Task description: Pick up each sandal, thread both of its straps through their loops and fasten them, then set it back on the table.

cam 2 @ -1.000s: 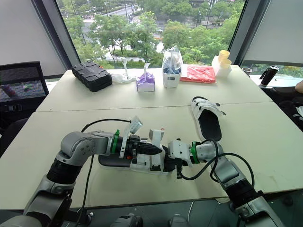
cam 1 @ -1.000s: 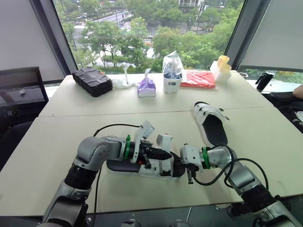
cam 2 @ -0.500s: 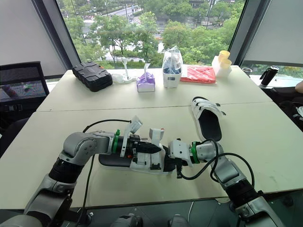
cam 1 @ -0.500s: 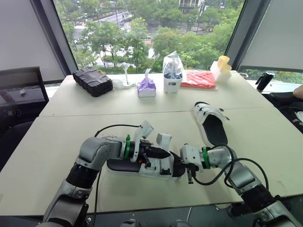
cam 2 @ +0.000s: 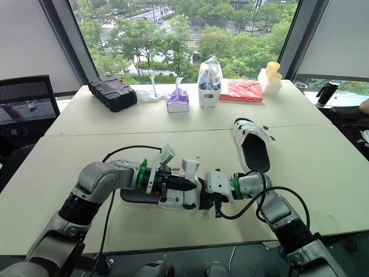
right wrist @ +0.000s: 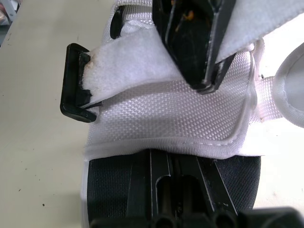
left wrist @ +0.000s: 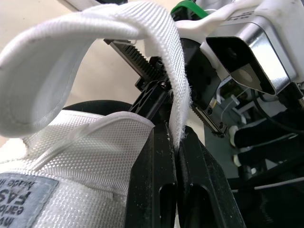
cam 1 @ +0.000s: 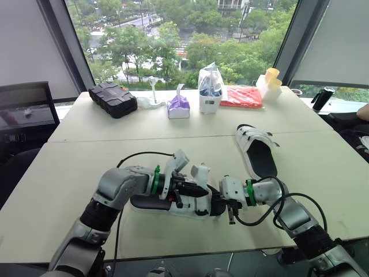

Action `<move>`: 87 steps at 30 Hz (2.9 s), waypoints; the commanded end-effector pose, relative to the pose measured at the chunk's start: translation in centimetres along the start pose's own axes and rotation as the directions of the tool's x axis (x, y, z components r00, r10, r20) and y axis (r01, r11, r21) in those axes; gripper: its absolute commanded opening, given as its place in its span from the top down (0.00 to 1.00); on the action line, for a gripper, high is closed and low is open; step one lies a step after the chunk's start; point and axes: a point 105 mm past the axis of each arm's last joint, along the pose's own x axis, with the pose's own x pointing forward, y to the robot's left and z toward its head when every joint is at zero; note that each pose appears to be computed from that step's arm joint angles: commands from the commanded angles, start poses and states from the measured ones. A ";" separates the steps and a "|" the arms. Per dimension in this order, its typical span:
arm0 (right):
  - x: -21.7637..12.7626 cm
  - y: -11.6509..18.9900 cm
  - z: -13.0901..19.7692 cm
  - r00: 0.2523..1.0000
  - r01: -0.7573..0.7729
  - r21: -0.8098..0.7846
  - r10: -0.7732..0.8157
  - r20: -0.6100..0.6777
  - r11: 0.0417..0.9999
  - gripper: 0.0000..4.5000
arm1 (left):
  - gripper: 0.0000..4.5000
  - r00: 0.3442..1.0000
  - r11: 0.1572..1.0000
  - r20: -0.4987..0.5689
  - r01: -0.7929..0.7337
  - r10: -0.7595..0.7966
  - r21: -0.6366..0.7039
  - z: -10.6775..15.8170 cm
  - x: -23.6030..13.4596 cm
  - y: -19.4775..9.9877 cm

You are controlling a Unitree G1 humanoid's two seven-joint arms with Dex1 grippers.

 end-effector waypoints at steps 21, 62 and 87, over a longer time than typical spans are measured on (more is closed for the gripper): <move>1.9 4.0 -3.0 0.985 -0.134 0.115 0.145 -0.090 0.984 1.00 | 0.99 0.990 0.972 -0.101 0.118 -0.098 0.206 -3.5 0.3 -1.8; 1.7 4.0 -3.0 0.981 -0.155 0.110 0.166 -0.098 0.982 1.00 | 0.17 0.996 0.959 -0.066 0.079 -0.063 0.273 -8.2 -2.2 -3.0; 1.2 4.6 -2.8 0.974 -0.186 0.109 0.198 -0.109 0.976 1.00 | 0.17 0.999 0.946 0.018 0.027 -0.034 0.323 -8.1 -0.4 -2.7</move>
